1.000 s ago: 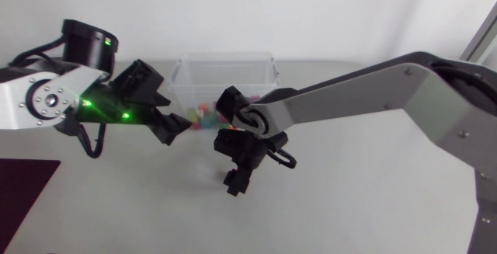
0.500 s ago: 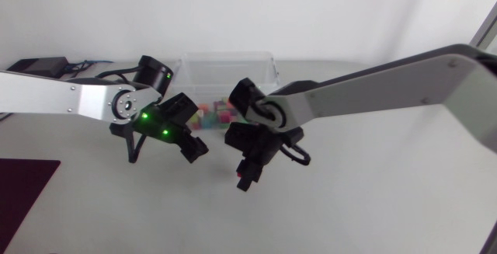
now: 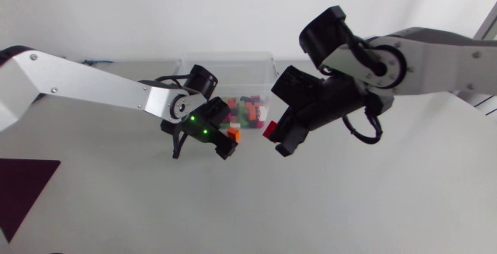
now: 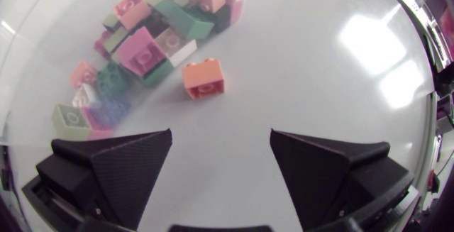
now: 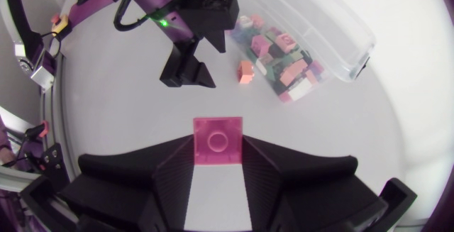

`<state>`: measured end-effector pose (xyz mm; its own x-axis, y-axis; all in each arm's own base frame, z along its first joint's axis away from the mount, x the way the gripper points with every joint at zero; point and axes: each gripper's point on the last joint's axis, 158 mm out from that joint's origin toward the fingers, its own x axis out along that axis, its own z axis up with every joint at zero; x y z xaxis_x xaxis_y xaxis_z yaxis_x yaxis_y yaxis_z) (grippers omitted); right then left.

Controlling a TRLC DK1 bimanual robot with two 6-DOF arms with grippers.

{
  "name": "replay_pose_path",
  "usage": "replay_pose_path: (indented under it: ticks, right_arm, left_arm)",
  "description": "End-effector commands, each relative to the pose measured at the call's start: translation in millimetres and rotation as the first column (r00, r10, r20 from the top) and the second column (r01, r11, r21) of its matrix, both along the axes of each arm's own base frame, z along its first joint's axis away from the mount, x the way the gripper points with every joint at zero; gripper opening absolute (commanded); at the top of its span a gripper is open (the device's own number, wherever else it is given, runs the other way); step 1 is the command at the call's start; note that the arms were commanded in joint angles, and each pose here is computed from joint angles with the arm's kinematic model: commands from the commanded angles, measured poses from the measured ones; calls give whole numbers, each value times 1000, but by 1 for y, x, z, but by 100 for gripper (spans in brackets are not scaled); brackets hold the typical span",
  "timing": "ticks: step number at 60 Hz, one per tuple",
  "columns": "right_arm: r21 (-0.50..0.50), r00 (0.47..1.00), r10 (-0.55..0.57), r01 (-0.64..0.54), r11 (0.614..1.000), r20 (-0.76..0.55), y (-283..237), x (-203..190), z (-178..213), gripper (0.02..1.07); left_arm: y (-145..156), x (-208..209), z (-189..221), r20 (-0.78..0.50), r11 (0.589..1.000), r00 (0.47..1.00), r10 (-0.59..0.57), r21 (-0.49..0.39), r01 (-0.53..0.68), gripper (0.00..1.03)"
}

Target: Place the duplo bricks in the container

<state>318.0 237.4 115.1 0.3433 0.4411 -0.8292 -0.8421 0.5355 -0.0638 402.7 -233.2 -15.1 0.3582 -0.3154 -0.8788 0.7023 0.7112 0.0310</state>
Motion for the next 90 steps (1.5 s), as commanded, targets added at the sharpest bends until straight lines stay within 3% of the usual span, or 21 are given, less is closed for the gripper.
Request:
replay_pose_path:
  ticks: [1,9,13,34,45,49,50,52,67,90]
  right_arm:
    - [2,1000,-3,3,1000,-6,-9,-8,0,8]
    - [19,1000,3,-3,1000,-3,-10,-12,4,8]
    - [24,1000,5,-5,1000,0,-11,-14,6,8]
    - [47,1000,11,-12,999,19,-14,-18,17,8]
    - [54,999,4,-6,999,34,-18,-17,24,8]
    - [57,999,0,-3,998,44,-20,-15,28,8]
    - [58,999,1,-3,998,44,-20,-15,29,8]
    - [64,999,-4,1,998,51,-21,-13,33,8]
    - [119,992,-41,26,993,119,-17,9,68,8]
    - [264,969,-145,89,960,201,7,74,103,8]
  left_arm:
    - [-11,3,-9,-9,999,999,33,-22,-34,96]
    - [-26,9,-17,17,997,998,65,-40,-65,95]
    - [-28,17,-21,27,995,995,93,-46,-92,89]
    - [-25,33,-35,48,985,985,168,-43,-166,88]
    - [-28,35,-42,51,984,983,176,-49,-174,65]
    - [-28,35,-47,47,983,983,177,-47,-175,46]
    - [-27,34,-50,42,984,983,177,-43,-175,34]
    - [-27,32,-53,38,984,984,174,-38,-173,27]
    - [-22,7,-41,18,990,990,140,-9,-140,25]
    - [35,-49,-2,-40,990,993,113,84,-109,24]
